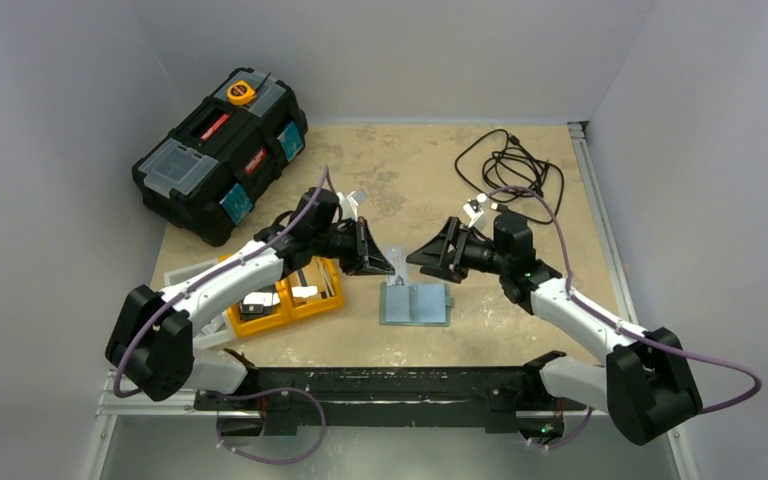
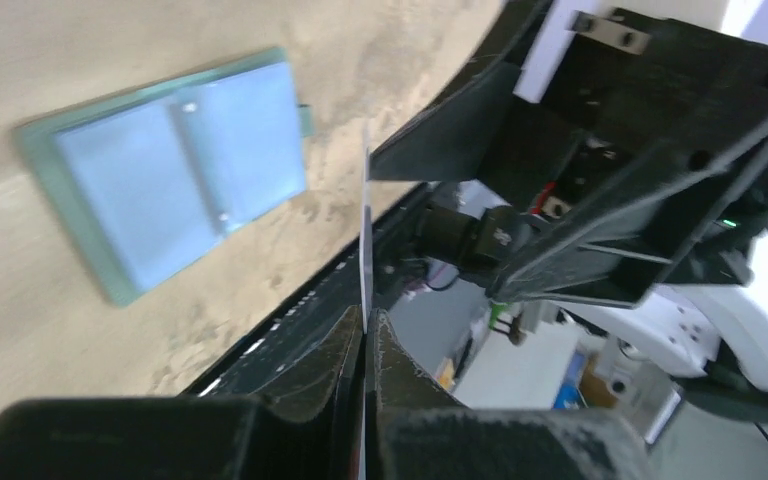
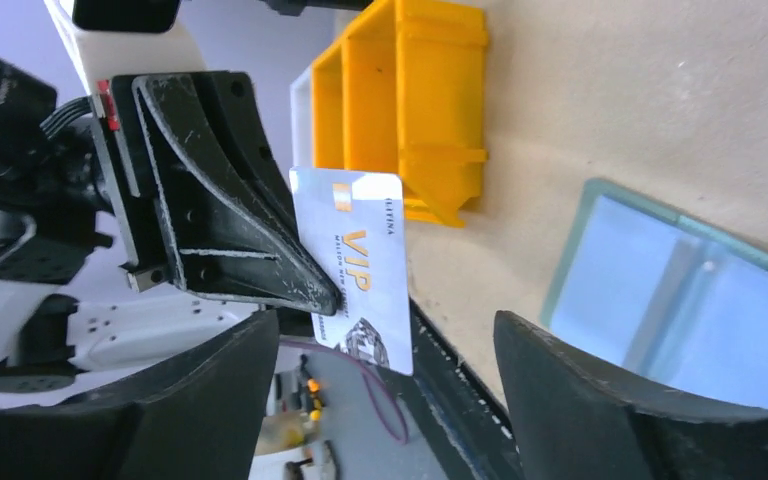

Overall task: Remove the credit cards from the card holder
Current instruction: Place the credit card in the storage box.

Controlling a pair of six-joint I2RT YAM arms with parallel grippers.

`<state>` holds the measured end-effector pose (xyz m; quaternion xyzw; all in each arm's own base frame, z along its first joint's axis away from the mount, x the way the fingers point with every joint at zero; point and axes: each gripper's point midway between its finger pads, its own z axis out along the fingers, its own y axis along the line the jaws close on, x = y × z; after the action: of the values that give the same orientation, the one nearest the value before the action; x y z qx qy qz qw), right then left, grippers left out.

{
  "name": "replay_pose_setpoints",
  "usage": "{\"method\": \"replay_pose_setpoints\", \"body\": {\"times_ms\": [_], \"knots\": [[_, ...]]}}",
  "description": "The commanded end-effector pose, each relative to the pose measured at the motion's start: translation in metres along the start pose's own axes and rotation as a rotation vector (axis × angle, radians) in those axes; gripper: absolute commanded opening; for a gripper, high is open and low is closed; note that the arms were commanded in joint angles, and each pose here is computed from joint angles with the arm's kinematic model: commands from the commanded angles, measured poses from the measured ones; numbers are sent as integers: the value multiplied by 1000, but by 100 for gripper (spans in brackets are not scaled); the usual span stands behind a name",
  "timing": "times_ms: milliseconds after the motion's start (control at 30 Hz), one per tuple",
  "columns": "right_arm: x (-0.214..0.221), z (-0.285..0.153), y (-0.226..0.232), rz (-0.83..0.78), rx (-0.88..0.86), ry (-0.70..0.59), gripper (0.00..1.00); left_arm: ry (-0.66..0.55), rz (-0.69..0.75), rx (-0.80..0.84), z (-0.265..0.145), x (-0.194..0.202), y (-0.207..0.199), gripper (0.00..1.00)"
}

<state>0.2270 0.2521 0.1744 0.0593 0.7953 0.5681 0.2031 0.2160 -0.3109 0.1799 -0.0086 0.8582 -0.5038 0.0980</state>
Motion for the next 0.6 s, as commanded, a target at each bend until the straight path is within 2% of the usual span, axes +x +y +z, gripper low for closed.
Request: {"method": "replay_pose_setpoints", "body": {"times_ms": [0, 133, 333, 467, 567], "knots": [[-21, -3, 1, -117, 99, -67, 85, -112, 51, -251, -35, -6, 22, 0], [-29, -3, -11, -152, 180, -81, 98, -238, 54, -573, -86, -11, 67, 0], [-37, 5, -21, -196, 218, -76, 99, -355, -10, -1017, -184, -3, 124, 0], [-39, 11, -28, -211, 231, -53, 99, -413, -68, -1241, -241, 1, 148, 0], [-37, 16, -30, -210, 223, -27, 99, -432, -125, -1325, -265, 0, 159, 0]]}}
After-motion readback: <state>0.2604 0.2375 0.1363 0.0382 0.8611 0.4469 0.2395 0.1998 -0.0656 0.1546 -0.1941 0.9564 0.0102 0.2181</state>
